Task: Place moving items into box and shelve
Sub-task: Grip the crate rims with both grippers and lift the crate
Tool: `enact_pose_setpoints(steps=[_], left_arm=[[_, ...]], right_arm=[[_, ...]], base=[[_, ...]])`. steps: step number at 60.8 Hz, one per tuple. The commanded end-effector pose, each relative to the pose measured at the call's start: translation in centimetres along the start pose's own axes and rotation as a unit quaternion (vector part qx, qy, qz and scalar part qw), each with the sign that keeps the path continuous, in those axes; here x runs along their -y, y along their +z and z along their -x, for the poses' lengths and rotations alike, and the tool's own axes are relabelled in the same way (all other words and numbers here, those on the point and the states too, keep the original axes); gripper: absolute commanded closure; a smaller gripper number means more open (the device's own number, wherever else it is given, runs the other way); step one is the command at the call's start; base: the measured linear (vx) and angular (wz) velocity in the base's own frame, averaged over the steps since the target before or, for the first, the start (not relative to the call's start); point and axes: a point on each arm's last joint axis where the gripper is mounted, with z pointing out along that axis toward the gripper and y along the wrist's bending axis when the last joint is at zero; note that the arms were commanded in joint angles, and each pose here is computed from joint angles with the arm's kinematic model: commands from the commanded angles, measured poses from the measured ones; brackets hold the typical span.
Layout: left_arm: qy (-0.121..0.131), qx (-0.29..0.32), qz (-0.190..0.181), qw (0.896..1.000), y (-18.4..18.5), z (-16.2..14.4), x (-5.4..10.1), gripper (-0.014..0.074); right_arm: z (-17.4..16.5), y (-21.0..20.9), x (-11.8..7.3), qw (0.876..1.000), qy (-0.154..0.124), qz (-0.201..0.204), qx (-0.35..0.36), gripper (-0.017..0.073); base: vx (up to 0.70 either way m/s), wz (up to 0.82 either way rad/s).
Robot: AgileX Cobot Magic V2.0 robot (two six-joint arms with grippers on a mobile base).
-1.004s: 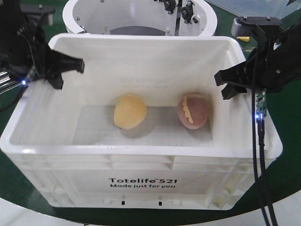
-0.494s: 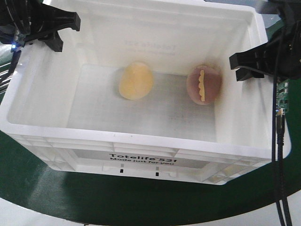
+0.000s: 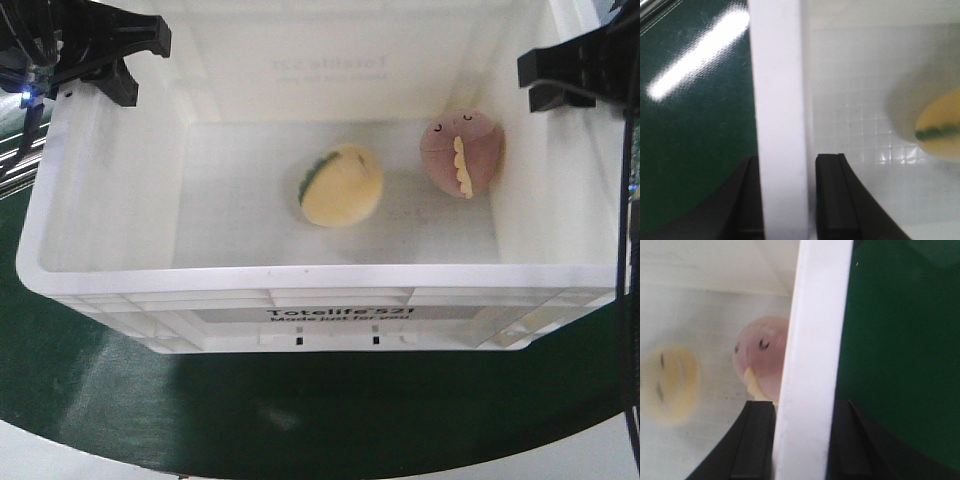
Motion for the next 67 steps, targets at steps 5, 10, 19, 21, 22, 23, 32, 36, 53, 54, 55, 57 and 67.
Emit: enact_pose_setpoints(steps=[5,10,19,21,22,23,32,36,53,54,55,57,67], left_arm=[[-0.005,0.068,-0.057,0.996,-3.4,0.3,0.6,0.0598],[-0.005,0.070,-0.057,0.996,-3.5,0.3,0.6,0.0598],[-0.005,0.070,-0.057,0.996,-3.6,0.2,0.6,0.0598],[-0.004,0.070,-0.057,0.996,-3.6,0.2,0.6,0.0598],[-0.004,0.070,-0.057,0.996,-3.6,0.2,0.6,0.0598],[-0.003,0.070,-0.057,0.996,-3.6,0.2,0.6,0.0598],[-0.002,0.072,-0.057,0.996,-3.6,0.3,0.6,0.0597],[-0.002,0.072,-0.057,0.996,-3.6,0.3,0.6,0.0597],[-0.002,0.071,-0.057,0.996,-3.6,0.3,0.6,0.0597],[-0.002,0.071,-0.057,0.996,-3.6,0.3,0.6,0.0597],[-0.002,0.071,-0.057,0.996,-3.6,0.3,0.6,0.0597],[-0.002,0.071,-0.057,0.996,-3.6,0.3,0.6,0.0597],[-0.002,0.071,-0.057,0.996,-3.6,0.3,0.6,0.0597]], right_arm=[[1.9,-2.6,-0.9,0.994,0.012,0.038,0.098,0.0565],[1.9,-1.8,-0.9,0.996,0.014,0.040,0.083,0.0565],[2.0,-0.8,-1.2,0.996,0.025,0.056,0.067,0.0565],[2.0,-0.8,-1.2,0.996,0.028,0.059,0.067,0.0565],[2.0,-0.8,-1.3,0.995,0.028,0.060,0.067,0.0565],[2.0,-0.8,-1.3,0.995,0.028,0.060,0.068,0.0565],[2.0,-0.8,-1.3,0.995,0.028,0.061,0.069,0.0565],[2.0,-0.8,-1.3,0.995,0.028,0.061,0.069,0.0565],[2.0,-0.8,-1.3,0.995,0.028,0.061,0.069,0.0565],[2.0,-0.8,-1.3,0.995,0.028,0.061,0.069,0.0565],[2.0,-0.8,-1.3,0.995,0.028,0.061,0.069,0.0565],[2.0,-0.8,-1.3,0.995,0.028,0.061,0.069,0.0565],[2.0,-0.8,-1.3,0.995,0.028,0.061,0.068,0.0565]], base=[[0.00,0.00],[0.00,0.00],[0.00,0.00],[0.00,0.00],[0.00,0.00],[0.00,0.00],[0.00,0.00],[0.00,0.00],[0.00,0.00],[0.00,0.00],[0.00,0.00],[0.00,0.00],[0.00,0.00]])
